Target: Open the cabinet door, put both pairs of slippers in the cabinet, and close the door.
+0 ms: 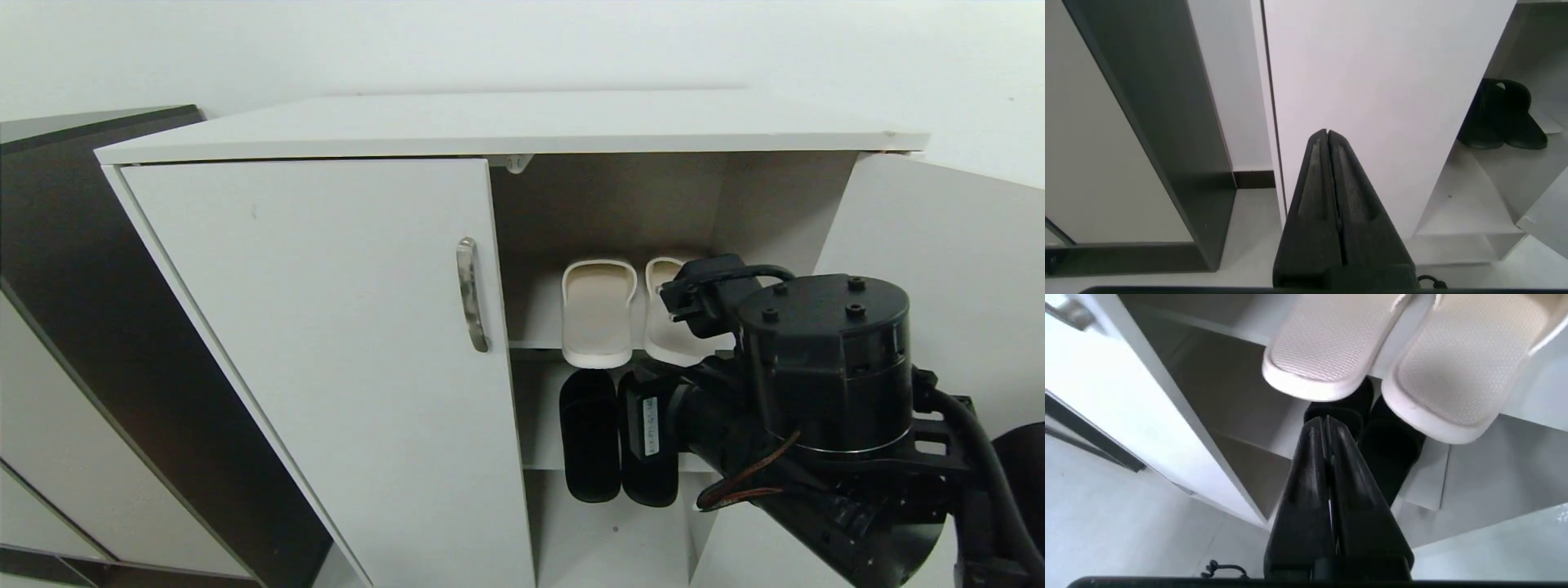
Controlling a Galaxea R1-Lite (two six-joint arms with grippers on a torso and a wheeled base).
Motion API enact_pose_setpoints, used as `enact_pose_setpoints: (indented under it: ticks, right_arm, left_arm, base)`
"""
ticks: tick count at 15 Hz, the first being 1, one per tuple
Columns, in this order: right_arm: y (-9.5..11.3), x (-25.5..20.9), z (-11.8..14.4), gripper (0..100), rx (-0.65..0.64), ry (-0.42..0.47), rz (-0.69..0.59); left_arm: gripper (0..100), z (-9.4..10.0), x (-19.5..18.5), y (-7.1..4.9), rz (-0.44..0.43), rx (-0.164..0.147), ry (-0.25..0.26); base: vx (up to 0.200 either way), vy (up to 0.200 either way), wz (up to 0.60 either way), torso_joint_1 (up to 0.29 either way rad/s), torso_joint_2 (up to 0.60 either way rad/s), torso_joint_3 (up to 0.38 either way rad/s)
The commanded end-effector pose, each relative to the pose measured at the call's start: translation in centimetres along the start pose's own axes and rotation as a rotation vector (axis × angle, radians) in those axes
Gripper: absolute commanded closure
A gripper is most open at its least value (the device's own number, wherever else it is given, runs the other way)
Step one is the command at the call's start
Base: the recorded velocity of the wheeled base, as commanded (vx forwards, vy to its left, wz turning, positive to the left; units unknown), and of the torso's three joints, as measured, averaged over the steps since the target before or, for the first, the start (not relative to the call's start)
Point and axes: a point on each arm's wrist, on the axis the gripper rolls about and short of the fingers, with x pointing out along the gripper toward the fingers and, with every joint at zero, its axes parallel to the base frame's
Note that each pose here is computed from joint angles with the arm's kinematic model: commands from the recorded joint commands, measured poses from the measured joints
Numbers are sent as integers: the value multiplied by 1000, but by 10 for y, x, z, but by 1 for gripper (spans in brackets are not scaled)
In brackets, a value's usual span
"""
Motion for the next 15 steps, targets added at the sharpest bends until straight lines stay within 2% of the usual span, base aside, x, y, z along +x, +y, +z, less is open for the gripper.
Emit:
enact_pose_setpoints:
  ticks: [1, 15]
  right_arm:
    - [0, 0, 0, 100, -1, 1, -1]
    - [-4, -2, -11, 100, -32, 33, -4]
  left_arm:
    - [100, 0, 0, 0, 0, 0, 2]
    - [100, 0, 0, 0, 0, 0, 2]
  base:
    - [0, 0, 0, 0, 0, 0]
    - [-200, 0, 0, 5, 3, 3]
